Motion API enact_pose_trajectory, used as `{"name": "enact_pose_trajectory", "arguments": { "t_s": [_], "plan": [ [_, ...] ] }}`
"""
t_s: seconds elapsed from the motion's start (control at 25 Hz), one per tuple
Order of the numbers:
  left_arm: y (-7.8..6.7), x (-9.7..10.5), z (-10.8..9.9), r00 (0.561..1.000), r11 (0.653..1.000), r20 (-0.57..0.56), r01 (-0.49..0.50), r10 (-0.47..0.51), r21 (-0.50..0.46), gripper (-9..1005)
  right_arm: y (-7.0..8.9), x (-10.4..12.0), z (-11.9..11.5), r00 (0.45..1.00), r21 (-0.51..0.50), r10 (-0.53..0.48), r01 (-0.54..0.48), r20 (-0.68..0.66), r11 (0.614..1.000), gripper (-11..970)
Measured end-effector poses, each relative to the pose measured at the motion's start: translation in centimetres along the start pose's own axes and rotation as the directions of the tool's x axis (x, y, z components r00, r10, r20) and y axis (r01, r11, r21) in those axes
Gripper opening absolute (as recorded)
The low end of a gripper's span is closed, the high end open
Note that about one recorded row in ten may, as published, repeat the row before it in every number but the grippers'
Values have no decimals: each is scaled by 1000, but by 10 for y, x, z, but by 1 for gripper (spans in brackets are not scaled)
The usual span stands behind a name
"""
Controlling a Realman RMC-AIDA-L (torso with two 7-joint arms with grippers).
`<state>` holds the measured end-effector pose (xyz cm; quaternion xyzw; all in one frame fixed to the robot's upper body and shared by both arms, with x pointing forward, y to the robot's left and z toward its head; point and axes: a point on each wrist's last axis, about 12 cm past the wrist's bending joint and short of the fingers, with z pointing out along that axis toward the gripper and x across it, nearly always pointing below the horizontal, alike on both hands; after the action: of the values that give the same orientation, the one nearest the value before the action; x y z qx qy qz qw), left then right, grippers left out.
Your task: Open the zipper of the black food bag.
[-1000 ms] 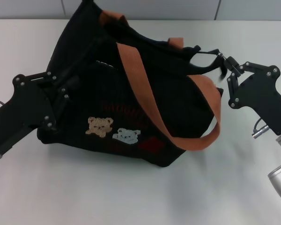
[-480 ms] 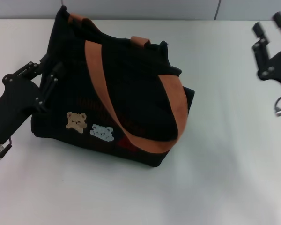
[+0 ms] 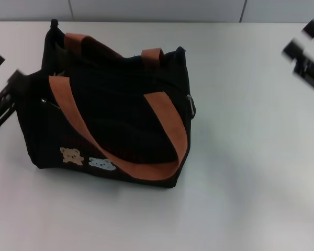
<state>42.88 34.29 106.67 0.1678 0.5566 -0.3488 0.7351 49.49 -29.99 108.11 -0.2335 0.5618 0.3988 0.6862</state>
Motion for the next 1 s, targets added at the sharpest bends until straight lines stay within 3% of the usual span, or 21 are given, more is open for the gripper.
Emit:
{"name": "enact_pose_trajectory", "arguments": {
  "t_s": [0.04, 0.08, 0.12, 0.16, 0.28, 0.32, 0.36, 0.4, 0.52, 0.68, 1.0],
  "plan": [
    [0, -5, -4, 1000, 999, -22, 10, -9, 49, 677, 0, 0, 0, 1000, 0, 0, 0, 0, 1000, 647],
    [0, -9, -7, 998, 994, -57, 36, -30, 100, 694, 2, -3, -2, 1000, -54, 7, -8, -23, 999, 693],
    [2, -14, -10, 991, 985, -120, 75, -57, 154, 712, 7, -9, -4, 996, -180, 18, -33, -86, 983, 739],
    [2, -14, -10, 991, 985, -120, 75, -57, 154, 729, 7, -9, -4, 996, -180, 18, -33, -86, 983, 762],
    [4, -17, -11, 977, 968, -203, 115, -69, 223, 782, 14, -14, -5, 984, -356, 9, -73, -180, 932, 830],
    [4, -19, -9, 966, 954, -251, 127, -58, 271, 799, 19, -14, -2, 975, -437, 1, -100, -223, 894, 853],
    [4, -19, -9, 966, 954, -251, 127, -58, 271, 817, 19, -14, -2, 975, -437, 1, -100, -223, 894, 853],
    [4, -20, -6, 955, 940, -291, 143, -50, 310, 834, 23, -12, 3, 967, -493, -9, -122, -254, 861, 853],
    [3, -21, -1, 938, 915, -345, 166, -32, 367, 852, 27, -8, 11, 962, -531, -16, -136, -271, 836, 853],
    [-1, -18, 5, 922, 883, -386, 185, -5, 431, 852, 29, -7, 14, 963, -537, -16, -136, -268, 833, 852],
    [-2, -16, 10, 918, 871, -395, 190, 6, 454, 852, 30, -6, 17, 964, -543, -20, -132, -265, 829, 852]
  ]
}}
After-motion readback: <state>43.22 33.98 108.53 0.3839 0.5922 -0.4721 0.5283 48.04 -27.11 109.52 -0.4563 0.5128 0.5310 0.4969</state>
